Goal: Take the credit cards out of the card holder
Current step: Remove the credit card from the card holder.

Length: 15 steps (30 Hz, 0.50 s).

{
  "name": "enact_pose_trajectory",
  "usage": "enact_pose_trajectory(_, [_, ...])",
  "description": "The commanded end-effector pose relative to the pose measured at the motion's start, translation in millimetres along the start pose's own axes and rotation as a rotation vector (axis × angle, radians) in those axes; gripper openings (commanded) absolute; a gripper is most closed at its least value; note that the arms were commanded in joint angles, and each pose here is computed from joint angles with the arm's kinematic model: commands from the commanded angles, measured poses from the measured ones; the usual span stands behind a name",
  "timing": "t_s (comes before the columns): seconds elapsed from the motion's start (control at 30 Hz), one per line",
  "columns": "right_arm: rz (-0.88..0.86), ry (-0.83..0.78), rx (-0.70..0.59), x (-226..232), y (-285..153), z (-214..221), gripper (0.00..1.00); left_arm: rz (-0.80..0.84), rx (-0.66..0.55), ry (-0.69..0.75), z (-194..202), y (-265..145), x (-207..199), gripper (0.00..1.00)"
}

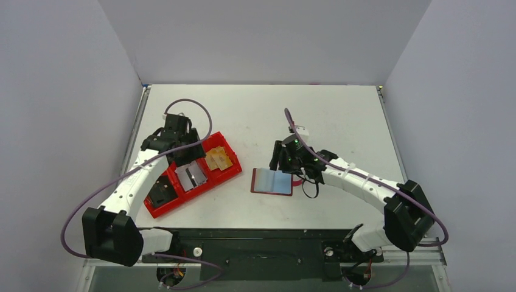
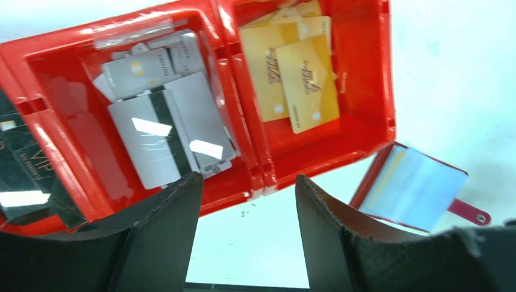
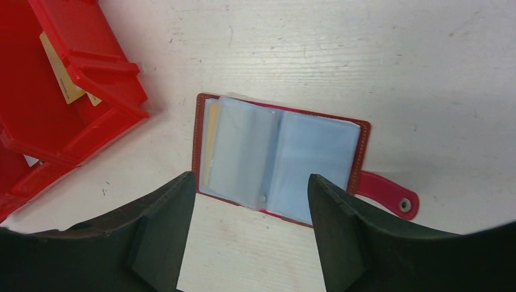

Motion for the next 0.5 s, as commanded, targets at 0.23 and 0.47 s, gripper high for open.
enact_pose_trajectory(0.23, [0.123,-0.074,0.019,27.7,35.7,18.8,0.61,0.245,-0.077,0.037,-20.2,-33.1,-46.2,0.56])
enact_pose_trajectory(0.47, [0.158,-0.115,0.053,32.7,54.1,34.0,0.62,0.279,-0.074,0.043,-19.9,-34.5,-51.9,0.56])
Point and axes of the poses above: each gripper's point midway between its finger pads, its own y axis out along the fingers, its own x axis along the line the jaws close on, z = x × y, the point moved 1 cm from there along -y, back along the fingers, and after that the axes turned 1 degree about y, right-handed, at the moved point
